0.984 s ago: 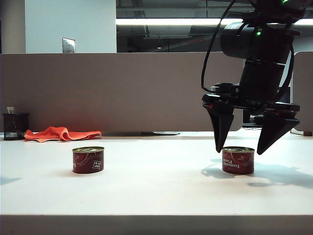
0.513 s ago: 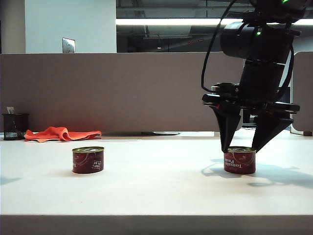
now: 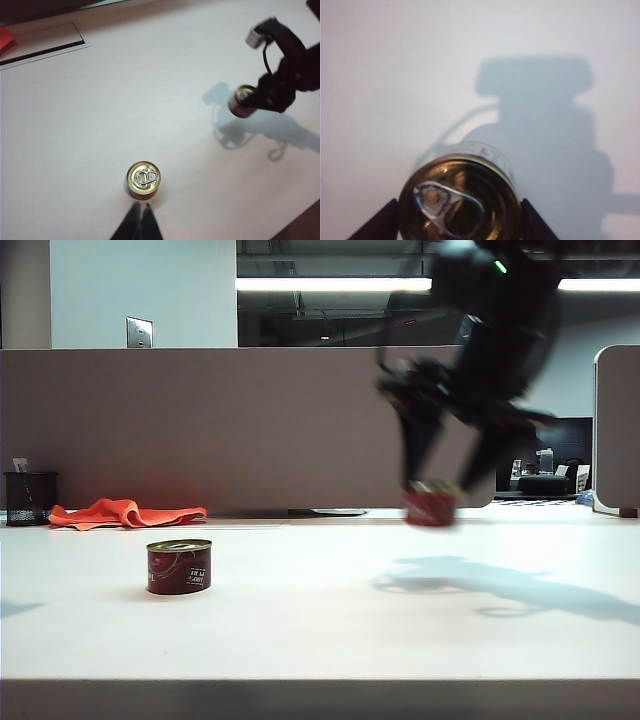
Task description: Stack a can of tomatoes on the right onto the can of tomatoes on the left.
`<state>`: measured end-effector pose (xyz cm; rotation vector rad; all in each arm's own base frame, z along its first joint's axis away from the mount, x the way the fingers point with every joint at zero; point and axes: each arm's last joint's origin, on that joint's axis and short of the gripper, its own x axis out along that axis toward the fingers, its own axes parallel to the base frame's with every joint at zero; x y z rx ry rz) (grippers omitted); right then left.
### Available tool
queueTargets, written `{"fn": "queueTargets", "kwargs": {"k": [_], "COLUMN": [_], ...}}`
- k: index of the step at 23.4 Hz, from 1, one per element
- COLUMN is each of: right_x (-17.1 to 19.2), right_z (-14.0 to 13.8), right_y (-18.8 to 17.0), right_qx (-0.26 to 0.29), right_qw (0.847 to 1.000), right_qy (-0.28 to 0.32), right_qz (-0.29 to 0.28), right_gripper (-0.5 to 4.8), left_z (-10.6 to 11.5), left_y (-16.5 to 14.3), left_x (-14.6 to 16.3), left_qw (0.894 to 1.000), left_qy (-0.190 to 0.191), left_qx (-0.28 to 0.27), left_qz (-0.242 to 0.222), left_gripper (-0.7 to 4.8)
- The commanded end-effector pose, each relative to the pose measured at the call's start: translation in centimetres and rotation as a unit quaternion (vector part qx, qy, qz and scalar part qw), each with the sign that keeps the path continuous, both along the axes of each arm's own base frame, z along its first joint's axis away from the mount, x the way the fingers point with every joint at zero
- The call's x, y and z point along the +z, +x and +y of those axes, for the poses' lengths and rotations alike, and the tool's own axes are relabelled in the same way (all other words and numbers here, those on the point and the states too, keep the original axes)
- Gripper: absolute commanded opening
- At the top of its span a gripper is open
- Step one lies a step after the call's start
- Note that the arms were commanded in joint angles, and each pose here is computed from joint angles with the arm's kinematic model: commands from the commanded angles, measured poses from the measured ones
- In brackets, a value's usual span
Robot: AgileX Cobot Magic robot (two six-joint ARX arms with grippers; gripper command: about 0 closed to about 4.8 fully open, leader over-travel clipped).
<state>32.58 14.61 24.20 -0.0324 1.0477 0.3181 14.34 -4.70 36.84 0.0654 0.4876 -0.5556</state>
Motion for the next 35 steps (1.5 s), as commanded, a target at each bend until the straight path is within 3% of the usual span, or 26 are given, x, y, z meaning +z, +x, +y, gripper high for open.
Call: {"fn": "queueTargets", "kwargs": {"k": [1,3,6,11,13,18,21,31,35], "right_x": [2.9,5.8,7.0,6.3,5.3,2.3,1.2,0.3,0.2], "right_z": [2.5,6.2,9.2,15.7,17.0,18.8,19.1,20.1,20.3], "right_y": [0.0,-1.0,-1.7,-1.7,-1.4,-0.3,-0.2,-0.7,-0.8], "right_qx": [0.034,0.082,0.118,0.186,0.195,0.206,0.219,0.234,0.236], "right_qw": [0.997,0.989,0.982,0.973,0.973,0.975,0.974,0.972,0.971], "right_qy": [0.032,0.063,0.073,0.019,-0.004,-0.038,-0.021,-0.009,-0.008], "right_qz": [-0.053,-0.108,-0.128,-0.138,-0.124,-0.073,-0.047,-0.033,-0.034], "right_gripper": [3.04,3.05,3.05,3.04,3.04,3.04,3.04,3.06,3.42], "left_z": [0.1,0.2,0.2,0.2,0.1,0.2,0.2,0.2,0.2], "left_y": [0.1,0.1,0.1,0.2,0.2,0.1,0.1,0.1,0.1], "left_x": [0.3,0.3,0.3,0.4,0.4,0.4,0.4,0.4,0.4], "left_qw": [1.0,0.999,0.999,0.999,0.999,0.999,0.999,0.999,0.999], "left_qy": [0.007,0.014,0.014,0.011,0.01,0.01,0.01,0.01,0.01], "left_qx": [0.016,0.03,0.03,0.03,0.028,0.028,0.028,0.028,0.028], "left_qz": [-0.015,-0.017,-0.018,-0.026,-0.026,-0.026,-0.025,-0.025,-0.025], "left_gripper": [-0.05,-0.05,-0.05,-0.05,-0.05,-0.05,-0.05,-0.05,-0.05]}}
